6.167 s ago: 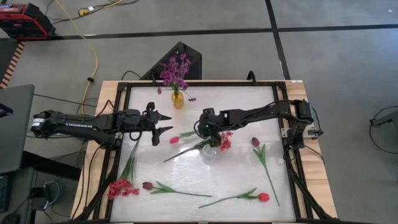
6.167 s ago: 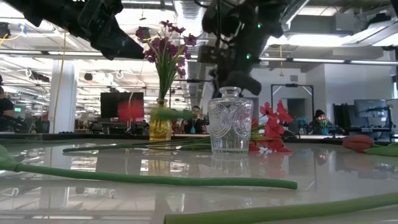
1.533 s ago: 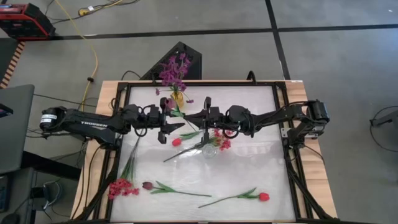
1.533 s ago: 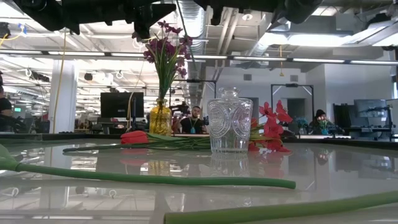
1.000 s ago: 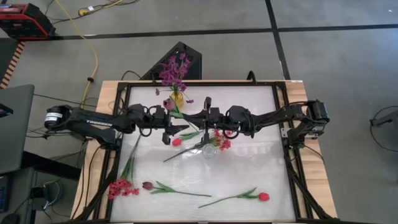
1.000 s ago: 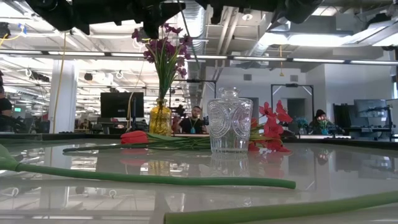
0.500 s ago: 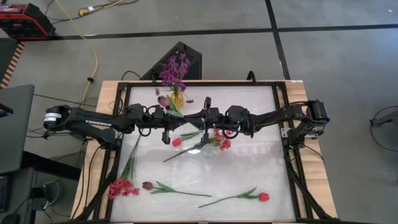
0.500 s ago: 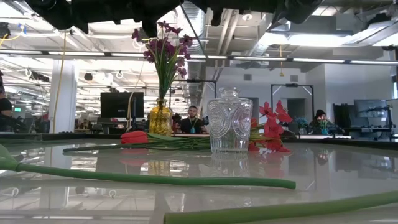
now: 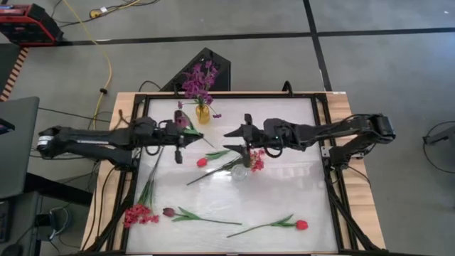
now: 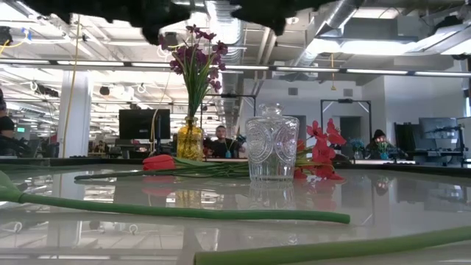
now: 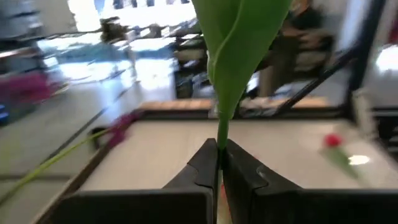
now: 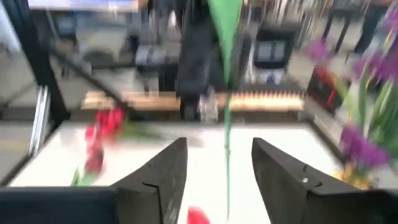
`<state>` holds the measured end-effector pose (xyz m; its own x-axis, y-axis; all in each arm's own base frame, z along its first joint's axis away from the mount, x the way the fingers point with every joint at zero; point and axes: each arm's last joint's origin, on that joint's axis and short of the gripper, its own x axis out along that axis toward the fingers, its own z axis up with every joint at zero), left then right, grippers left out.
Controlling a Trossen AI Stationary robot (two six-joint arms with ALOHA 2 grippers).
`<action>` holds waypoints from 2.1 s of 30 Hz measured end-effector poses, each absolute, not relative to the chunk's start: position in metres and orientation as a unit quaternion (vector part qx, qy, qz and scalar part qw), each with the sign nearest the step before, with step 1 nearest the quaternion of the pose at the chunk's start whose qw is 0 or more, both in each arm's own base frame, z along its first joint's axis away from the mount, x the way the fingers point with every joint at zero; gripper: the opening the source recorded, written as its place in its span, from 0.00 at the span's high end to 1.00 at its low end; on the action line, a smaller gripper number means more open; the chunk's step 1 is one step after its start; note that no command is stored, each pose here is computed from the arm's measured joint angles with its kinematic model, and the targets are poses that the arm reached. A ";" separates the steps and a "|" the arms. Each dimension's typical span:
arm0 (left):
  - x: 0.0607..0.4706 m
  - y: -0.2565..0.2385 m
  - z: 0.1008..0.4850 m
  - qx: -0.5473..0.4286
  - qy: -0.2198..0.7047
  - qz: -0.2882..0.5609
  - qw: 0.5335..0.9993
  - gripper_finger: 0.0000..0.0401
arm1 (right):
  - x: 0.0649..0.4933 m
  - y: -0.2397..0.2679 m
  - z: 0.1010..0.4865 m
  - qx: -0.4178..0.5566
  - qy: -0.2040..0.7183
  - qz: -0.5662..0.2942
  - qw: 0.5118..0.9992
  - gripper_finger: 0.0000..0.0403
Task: Sort flowers into vase by color
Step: Put the right purple flower into the yellow vase
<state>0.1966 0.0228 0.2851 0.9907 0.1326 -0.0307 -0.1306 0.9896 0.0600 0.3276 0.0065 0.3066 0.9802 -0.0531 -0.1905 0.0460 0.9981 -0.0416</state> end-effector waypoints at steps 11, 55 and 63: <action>0.143 0.030 0.304 0.075 0.007 0.292 0.953 1.00 | 0.319 0.014 0.306 -0.024 0.131 -0.012 0.991 0.43; 0.150 0.131 0.289 0.015 -0.016 0.274 0.961 1.00 | 0.318 -0.006 0.288 -0.021 0.211 -0.054 0.976 0.43; 0.161 0.141 0.278 0.009 -0.001 0.282 0.959 1.00 | 0.318 -0.008 0.289 -0.021 0.207 -0.057 0.976 0.44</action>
<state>0.1609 0.1414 0.2779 0.8405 0.5418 0.0068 -0.5418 0.8404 0.0164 0.3184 -0.0081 0.2885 0.9074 -0.1208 -0.4025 0.1032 0.9925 -0.0652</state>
